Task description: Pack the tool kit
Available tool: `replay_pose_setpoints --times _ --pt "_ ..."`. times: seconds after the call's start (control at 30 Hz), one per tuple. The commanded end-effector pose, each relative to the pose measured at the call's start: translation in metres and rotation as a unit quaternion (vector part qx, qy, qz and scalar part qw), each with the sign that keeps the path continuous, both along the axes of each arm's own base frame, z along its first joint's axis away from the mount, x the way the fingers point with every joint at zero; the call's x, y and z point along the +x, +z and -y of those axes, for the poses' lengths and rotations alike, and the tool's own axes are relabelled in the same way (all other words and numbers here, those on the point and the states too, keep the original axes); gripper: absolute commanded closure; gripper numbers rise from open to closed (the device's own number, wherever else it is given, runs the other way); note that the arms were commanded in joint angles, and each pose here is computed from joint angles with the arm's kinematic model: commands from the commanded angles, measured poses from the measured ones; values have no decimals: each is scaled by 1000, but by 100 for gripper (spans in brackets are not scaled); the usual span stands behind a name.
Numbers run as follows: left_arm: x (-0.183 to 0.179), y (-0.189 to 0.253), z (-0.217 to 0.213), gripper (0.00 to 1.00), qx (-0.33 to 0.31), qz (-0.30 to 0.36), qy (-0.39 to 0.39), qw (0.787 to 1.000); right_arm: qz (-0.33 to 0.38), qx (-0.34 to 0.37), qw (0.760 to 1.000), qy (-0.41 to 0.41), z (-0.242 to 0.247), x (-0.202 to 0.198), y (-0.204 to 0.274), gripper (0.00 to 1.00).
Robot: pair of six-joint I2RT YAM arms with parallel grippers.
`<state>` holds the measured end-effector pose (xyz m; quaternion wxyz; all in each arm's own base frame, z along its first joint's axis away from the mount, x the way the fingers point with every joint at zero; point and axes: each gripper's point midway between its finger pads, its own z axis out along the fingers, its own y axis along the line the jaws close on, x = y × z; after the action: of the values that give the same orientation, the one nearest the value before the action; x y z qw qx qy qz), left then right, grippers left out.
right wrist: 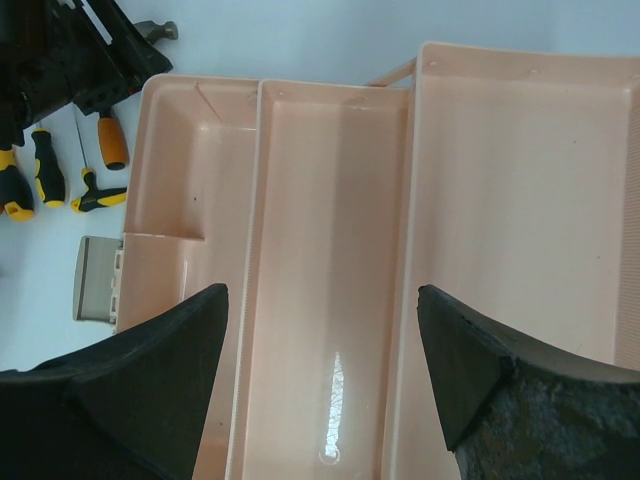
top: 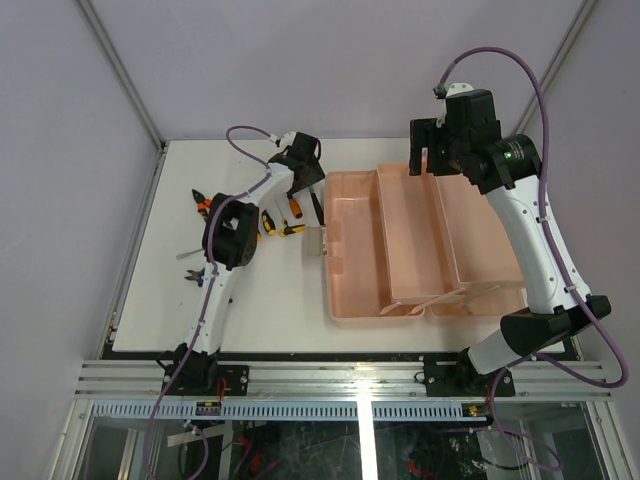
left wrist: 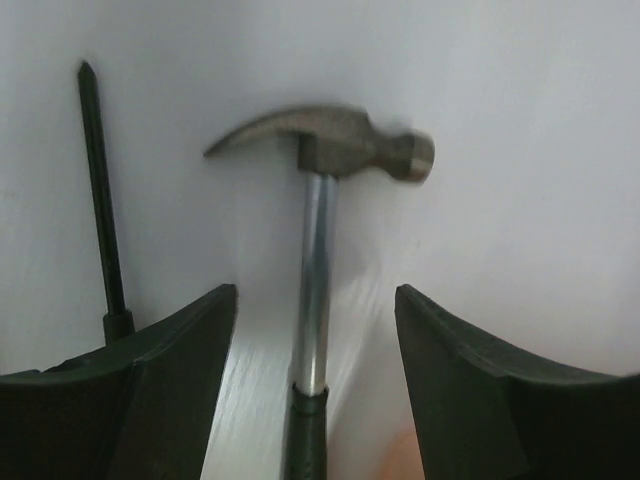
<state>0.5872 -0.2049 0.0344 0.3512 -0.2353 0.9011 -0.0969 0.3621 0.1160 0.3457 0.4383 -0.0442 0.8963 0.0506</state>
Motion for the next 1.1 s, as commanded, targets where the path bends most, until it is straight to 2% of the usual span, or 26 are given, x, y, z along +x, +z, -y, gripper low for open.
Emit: replay_pose_setpoints --times 0.0,0.27,0.47,0.6,0.77,0.93,1.07 --pt "3 -11 -6 37 1 -9 32 999 14 7 1000 -12 6 -6 13 17" --pt "-26 -39 -1 48 -18 -68 32 997 11 6 1000 -14 7 -5 12 17" --pt "-44 -59 -13 56 13 -103 30 994 13 12 1000 -15 8 -1 14 17" --pt "-59 -71 -21 56 47 -133 12 990 18 15 1000 -20 13 -2 19 17" --pt "-75 -82 -30 52 80 -169 -15 982 23 18 999 -33 24 -7 23 17" --pt "-98 -94 -37 54 98 -208 -28 973 28 25 998 -45 36 -14 24 16" --pt "-123 -102 -49 67 123 -248 -41 960 32 28 998 -53 43 -18 28 16"
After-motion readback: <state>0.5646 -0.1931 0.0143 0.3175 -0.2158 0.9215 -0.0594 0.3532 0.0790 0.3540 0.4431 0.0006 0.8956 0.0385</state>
